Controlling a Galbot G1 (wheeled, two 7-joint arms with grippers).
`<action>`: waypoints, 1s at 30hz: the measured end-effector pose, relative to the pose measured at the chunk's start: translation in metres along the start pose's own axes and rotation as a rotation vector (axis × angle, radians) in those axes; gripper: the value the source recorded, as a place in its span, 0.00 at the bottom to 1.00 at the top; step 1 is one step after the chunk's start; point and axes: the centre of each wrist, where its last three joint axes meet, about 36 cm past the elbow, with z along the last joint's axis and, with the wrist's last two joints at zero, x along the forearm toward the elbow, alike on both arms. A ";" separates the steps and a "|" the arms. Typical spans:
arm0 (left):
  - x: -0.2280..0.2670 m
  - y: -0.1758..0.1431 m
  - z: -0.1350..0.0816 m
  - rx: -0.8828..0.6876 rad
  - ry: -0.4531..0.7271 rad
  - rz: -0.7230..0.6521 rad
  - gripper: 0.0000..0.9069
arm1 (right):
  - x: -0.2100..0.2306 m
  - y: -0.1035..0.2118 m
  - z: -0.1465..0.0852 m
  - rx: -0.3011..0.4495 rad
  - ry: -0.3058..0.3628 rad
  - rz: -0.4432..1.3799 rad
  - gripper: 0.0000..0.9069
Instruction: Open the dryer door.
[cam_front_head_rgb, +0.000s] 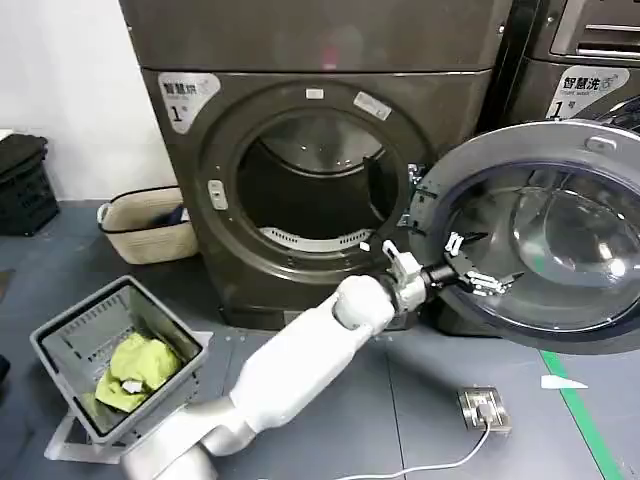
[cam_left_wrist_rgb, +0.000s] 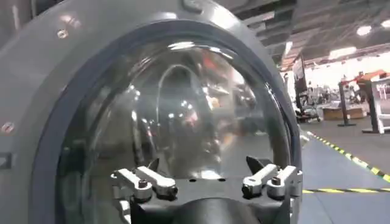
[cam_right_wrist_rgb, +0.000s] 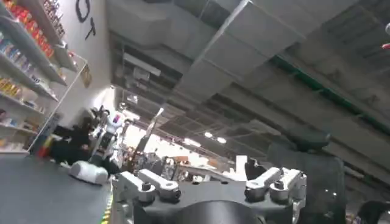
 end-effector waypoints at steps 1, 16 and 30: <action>0.006 -0.001 0.000 0.003 -0.001 -0.002 1.00 | 0.000 0.000 0.001 0.003 0.002 -0.001 1.00; 0.153 0.001 -0.013 0.027 -0.042 -0.194 1.00 | 0.011 0.008 0.011 0.009 0.036 -0.054 1.00; 0.304 0.017 -0.016 0.020 0.036 -0.579 1.00 | 0.029 0.023 0.020 0.010 0.079 -0.126 1.00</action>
